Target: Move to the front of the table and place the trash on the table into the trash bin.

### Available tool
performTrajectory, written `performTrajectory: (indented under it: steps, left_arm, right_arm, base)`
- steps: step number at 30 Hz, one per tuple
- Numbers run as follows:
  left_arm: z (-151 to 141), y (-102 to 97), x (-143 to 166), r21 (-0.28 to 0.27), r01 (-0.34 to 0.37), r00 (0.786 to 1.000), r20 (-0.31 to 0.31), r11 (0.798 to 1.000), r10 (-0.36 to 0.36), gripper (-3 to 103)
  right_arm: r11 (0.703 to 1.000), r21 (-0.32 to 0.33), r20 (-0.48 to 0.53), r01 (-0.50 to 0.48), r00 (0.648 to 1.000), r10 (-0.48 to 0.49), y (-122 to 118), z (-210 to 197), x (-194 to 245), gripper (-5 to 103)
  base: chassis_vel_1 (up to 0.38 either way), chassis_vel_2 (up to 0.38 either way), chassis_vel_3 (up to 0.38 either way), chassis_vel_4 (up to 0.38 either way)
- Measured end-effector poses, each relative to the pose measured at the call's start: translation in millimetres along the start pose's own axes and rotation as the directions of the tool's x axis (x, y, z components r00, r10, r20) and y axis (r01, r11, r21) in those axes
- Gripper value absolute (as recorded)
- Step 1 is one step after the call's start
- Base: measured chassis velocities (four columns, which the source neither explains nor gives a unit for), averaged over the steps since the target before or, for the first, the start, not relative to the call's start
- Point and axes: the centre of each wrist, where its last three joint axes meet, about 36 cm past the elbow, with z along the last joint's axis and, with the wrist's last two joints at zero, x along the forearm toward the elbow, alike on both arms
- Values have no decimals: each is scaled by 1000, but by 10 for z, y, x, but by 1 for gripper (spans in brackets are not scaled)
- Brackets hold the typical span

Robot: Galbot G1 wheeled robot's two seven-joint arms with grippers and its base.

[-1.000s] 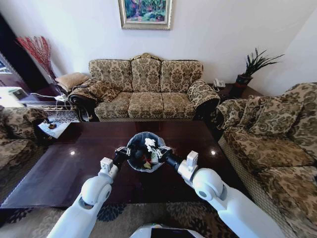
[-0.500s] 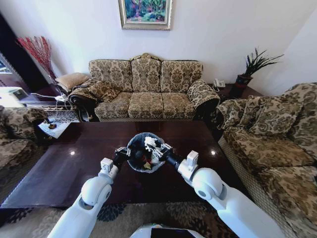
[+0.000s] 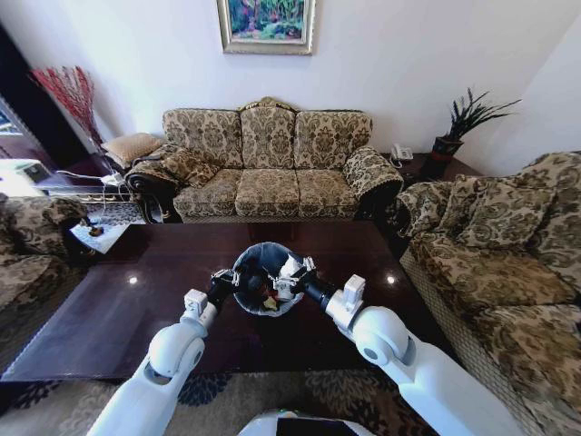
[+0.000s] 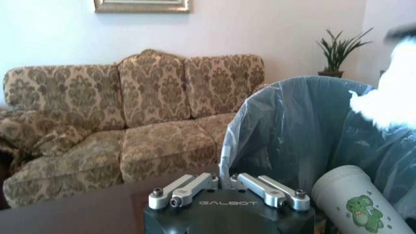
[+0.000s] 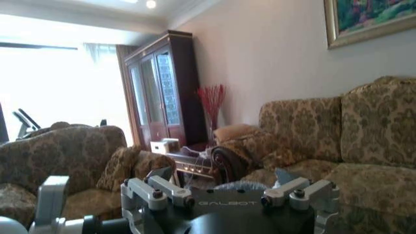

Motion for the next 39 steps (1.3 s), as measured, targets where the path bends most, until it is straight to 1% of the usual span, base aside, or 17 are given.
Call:
performTrajectory:
  steps: [2,6,7,10,11,14,15,18,19,21,22,23,27,28,30,34,39]
  left_arm:
    - [18,9,-1,3,6,1000,-4,1000,-6,3]
    - [85,44,32,22,45,999,-13,999,-45,3]
    - [85,44,32,22,45,999,-13,999,-45,3]
    - [82,55,59,39,78,997,1,996,-78,3]
    - [82,55,59,39,78,997,1,996,-78,3]
    - [38,77,81,47,91,995,28,995,-93,3]
    - [38,77,81,47,91,995,28,995,-93,3]
    - [-30,107,125,45,91,994,53,995,-93,3]
    - [-30,107,125,45,91,994,53,995,-93,3]
    - [-60,121,141,41,94,993,61,995,-96,3]
    - [-64,123,143,41,96,993,62,995,-98,3]
    - [-64,123,143,41,96,993,62,995,-98,3]
    - [-61,85,157,42,96,993,61,995,-98,3]
    - [-61,85,157,42,96,993,61,995,-98,3]
    - [-64,65,169,43,93,994,62,995,-95,3]
    - [-64,64,170,43,94,993,62,995,-96,3]
    - [-62,59,166,48,97,993,65,994,-100,3]
  right_arm:
    - [1000,6,19,-6,1000,6,-2,-44,28,100]
    - [990,74,63,-120,991,115,-103,-129,165,100]
    - [990,74,63,-120,991,115,-103,-129,165,100]
    - [963,126,78,-240,970,232,-227,-144,297,100]
    - [963,126,78,-240,970,232,-227,-144,297,100]
    - [910,170,81,-378,926,369,-485,-98,465,100]
    - [910,170,81,-378,926,369,-485,-98,465,100]
    - [840,183,79,-511,859,505,-749,-26,726,100]
    - [840,183,79,-511,859,505,-749,-26,726,100]
    - [796,198,76,-572,818,570,-843,80,912,100]
    - [769,206,68,-606,793,606,-835,197,1030,100]
    - [769,206,68,-606,793,606,-835,197,1030,100]
    - [721,165,26,-673,734,679,-637,514,1230,100]
    - [721,165,26,-673,734,679,-637,514,1230,100]
    - [702,168,13,-692,713,701,-576,663,1330,100]
    - [690,164,3,-704,700,714,-532,729,1388,100]
    - [692,153,7,-705,701,713,-495,720,1363,100]
  base:
    - [0,0,0,0]
    - [0,0,0,0]
    - [0,0,0,0]
    - [0,0,0,0]
    - [0,0,0,0]
    - [0,0,0,0]
    - [0,0,0,0]
    - [0,0,0,0]
    - [0,0,0,0]
    - [0,0,0,0]
    - [0,0,0,0]
    - [0,0,0,0]
    - [0,0,0,0]
    - [0,0,0,0]
    - [0,0,0,0]
    - [0,0,0,0]
    - [15,-9,-22,8]
